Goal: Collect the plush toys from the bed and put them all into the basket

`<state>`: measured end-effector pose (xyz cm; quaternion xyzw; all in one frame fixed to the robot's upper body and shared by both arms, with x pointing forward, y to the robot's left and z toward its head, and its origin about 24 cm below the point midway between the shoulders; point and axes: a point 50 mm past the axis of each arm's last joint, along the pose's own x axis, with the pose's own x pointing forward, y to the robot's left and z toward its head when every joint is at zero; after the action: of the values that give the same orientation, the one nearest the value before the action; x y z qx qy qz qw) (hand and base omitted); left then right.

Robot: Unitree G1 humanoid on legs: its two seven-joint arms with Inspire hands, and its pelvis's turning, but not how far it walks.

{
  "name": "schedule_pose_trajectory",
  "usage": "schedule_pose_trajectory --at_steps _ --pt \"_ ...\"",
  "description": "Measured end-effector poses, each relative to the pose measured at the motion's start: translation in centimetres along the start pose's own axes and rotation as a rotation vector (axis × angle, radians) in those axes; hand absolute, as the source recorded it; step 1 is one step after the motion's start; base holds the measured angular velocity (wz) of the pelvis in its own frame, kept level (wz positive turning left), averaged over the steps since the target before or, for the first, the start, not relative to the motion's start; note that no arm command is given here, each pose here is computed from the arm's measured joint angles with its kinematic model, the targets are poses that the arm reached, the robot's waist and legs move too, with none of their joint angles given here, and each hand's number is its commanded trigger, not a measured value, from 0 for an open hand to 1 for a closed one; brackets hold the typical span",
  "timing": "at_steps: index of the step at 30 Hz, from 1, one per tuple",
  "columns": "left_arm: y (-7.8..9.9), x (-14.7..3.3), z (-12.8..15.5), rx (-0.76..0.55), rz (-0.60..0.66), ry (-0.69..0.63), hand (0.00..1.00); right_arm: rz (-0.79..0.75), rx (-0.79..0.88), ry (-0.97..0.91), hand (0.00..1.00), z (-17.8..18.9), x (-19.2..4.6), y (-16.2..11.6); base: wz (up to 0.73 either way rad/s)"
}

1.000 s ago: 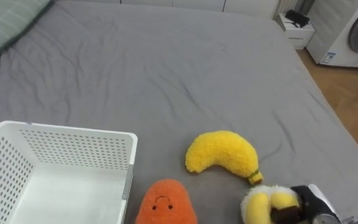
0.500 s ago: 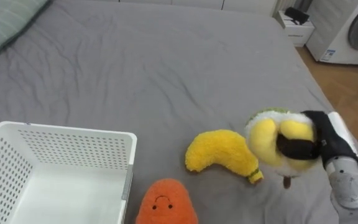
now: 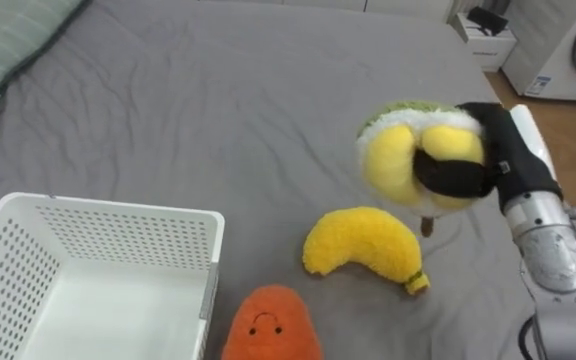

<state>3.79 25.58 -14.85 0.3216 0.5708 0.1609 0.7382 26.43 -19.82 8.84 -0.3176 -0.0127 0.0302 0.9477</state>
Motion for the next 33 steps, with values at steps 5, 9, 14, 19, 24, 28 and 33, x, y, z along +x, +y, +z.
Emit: schedule_pose_trajectory --at_steps 5,9,14,19,24,28,33 --pt "-0.1 0.2 2.0 0.014 -0.008 -0.060 0.00 0.150 -0.015 -0.082 1.00 2.6 1.2 2.8 0.14" --pt "0.0 0.3 3.0 0.043 -0.007 -0.116 0.00 0.268 -0.008 -0.136 1.00 4.0 1.8 4.3 0.16" --pt "-0.1 0.2 3.9 0.045 0.011 -0.144 0.00 0.362 -0.029 -0.152 1.00 4.8 2.2 5.9 0.02" --pt "0.2 0.4 5.2 0.041 0.026 -0.178 0.00 0.403 -0.054 -0.161 1.00 5.4 2.7 7.0 0.05" --pt "0.1 0.3 5.7 0.048 0.023 -0.196 0.00 0.379 -0.108 -0.209 0.90 6.8 3.4 6.8 0.07" --pt "0.0 0.3 6.1 0.053 0.022 -0.211 0.00 0.368 -0.104 -0.214 0.72 7.1 3.6 7.1 0.02" --pt "0.1 0.3 6.4 0.055 0.027 -0.223 0.00 0.413 -0.152 -0.217 0.00 7.5 3.6 8.9 0.13"
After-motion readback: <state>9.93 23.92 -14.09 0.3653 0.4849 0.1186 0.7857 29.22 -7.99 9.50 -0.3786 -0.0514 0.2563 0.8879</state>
